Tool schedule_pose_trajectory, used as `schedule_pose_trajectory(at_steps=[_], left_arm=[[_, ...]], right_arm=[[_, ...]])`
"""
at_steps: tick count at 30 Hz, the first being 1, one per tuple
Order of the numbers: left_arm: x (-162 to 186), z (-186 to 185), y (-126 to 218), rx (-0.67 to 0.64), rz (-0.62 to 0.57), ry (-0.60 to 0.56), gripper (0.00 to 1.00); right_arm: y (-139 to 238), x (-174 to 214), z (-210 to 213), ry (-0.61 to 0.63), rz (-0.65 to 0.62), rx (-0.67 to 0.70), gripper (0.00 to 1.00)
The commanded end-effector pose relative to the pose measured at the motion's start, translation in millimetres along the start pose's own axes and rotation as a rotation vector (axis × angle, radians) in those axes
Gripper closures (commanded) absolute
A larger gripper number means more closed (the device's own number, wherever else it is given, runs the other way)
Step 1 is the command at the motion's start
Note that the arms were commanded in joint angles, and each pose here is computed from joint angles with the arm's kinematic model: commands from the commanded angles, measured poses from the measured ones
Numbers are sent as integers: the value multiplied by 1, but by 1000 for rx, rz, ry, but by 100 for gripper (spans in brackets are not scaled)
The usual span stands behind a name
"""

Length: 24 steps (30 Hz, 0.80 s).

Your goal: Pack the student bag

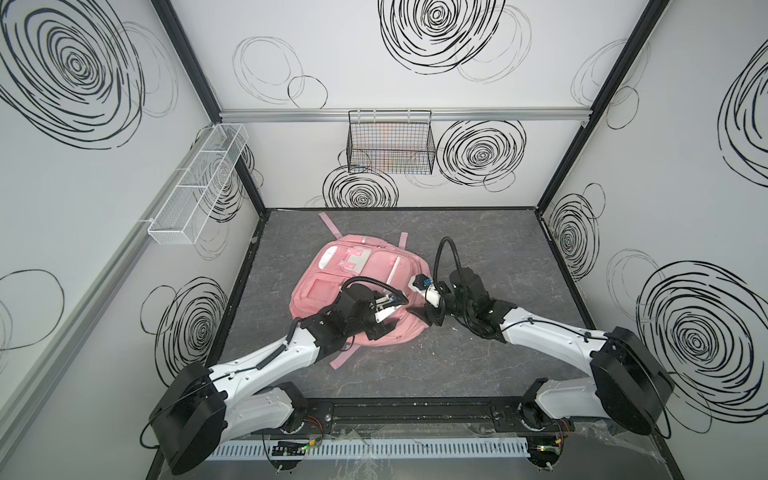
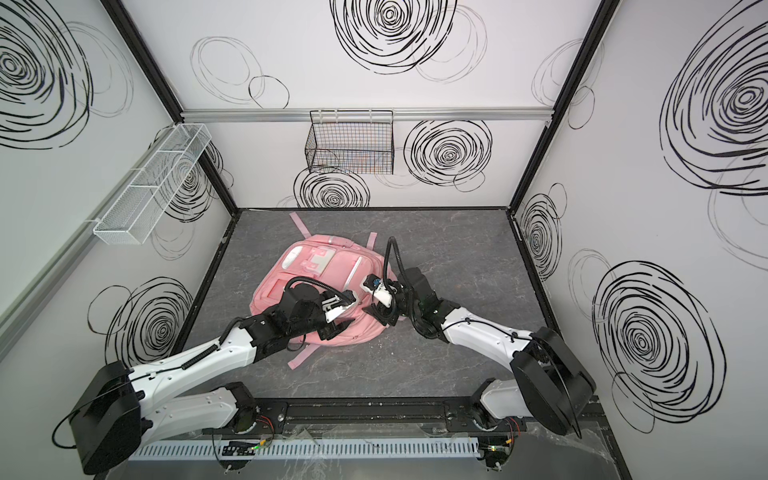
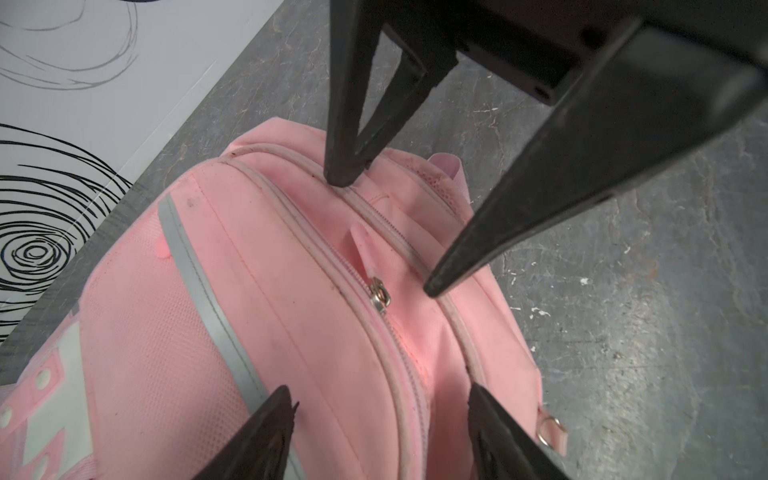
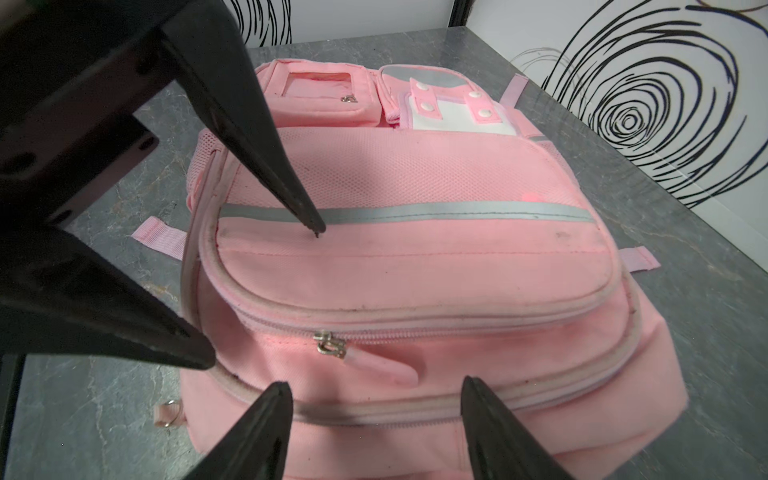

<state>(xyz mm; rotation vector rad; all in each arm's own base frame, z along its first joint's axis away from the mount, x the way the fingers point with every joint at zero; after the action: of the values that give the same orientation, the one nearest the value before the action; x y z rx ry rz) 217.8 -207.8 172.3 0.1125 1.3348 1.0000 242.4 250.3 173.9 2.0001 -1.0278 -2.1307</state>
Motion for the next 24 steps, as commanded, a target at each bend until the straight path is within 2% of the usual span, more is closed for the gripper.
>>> schedule_pose_trajectory(at_steps=[1,3,7,13,21,24], left_arm=[[-12,7,-1,-38,-22,-21,33],[-9,8,-4,-45,-4,-24,38],[-4,11,-8,-75,43,-33,67],[-6,16,-4,-107,34,-36,100],[-11,14,9,-92,-48,-42,100],[-13,13,14,-97,-81,-48,100]], right_arm=[[-1,-15,-5,61,-24,2,31],[-3,-14,-6,77,-24,8,28],[-7,-11,-11,80,-19,27,27],[-18,-8,-11,57,-9,-41,28],[-25,-12,-6,50,-36,-127,32],[-24,-12,-4,45,-45,-162,38]])
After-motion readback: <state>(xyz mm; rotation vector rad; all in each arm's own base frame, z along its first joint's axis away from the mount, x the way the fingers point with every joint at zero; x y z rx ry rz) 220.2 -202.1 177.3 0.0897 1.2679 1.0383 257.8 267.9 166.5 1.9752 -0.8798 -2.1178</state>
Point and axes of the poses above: each gripper's point midway between its finger pads, its own y axis back along the fingers, its own z axis along the line the jaws close on, x = y × z, the point moved 6 cm from there along y, back along the fingers, and after that the axes turned 3 degrees about -y, right-handed, at the moved point
